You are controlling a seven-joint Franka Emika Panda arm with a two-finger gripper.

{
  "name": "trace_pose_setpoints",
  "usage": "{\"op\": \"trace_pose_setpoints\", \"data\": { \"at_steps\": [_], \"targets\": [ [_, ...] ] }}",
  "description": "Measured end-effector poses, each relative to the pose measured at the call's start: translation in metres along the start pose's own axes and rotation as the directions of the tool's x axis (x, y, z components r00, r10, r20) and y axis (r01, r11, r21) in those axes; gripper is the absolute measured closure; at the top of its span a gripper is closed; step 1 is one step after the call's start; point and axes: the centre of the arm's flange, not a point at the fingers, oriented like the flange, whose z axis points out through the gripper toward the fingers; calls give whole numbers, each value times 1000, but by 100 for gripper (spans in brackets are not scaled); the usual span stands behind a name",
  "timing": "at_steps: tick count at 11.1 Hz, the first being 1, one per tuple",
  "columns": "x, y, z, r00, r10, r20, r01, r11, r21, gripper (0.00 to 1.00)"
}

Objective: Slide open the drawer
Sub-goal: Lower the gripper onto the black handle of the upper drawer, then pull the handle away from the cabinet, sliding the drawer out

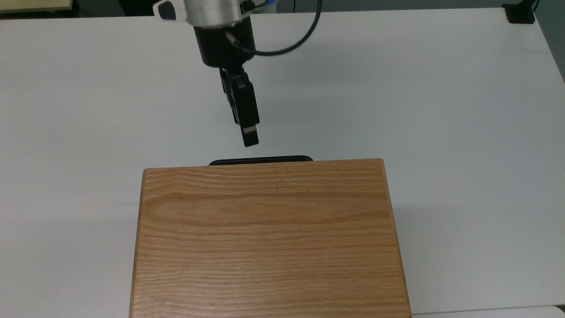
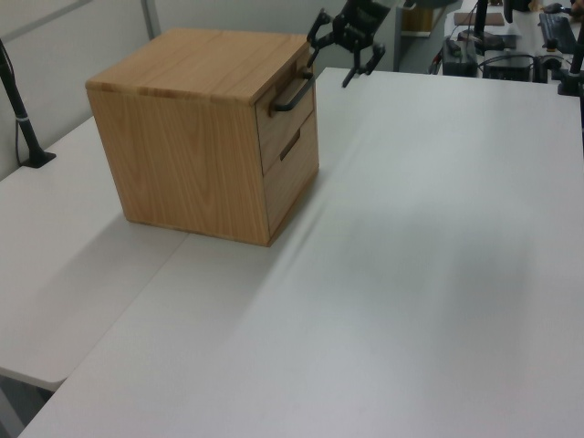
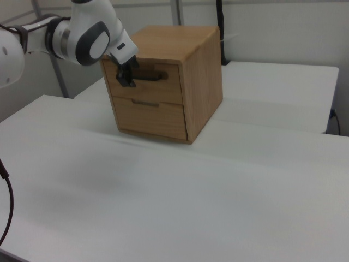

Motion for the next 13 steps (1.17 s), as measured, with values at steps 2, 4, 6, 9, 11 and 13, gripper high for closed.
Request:
{"op": "trace_pose_setpoints", "data": {
  "at_steps": [2, 4, 6, 9, 11, 13],
  "targets": [
    [-1, -2, 17, 1000, 9, -13, -9, 999, 32, 30],
    [-9, -4, 29, 1000, 0, -19, 0, 999, 50, 41],
    [-16, -5, 39, 999, -6, -42, 8, 999, 48, 51],
    [-18, -9, 40, 999, -6, -54, 10, 998, 69, 78],
    [-18, -9, 40, 998, 21, -53, -17, 997, 71, 82],
    [-18, -6, 38, 998, 20, -52, -16, 998, 67, 82]
  ]
}}
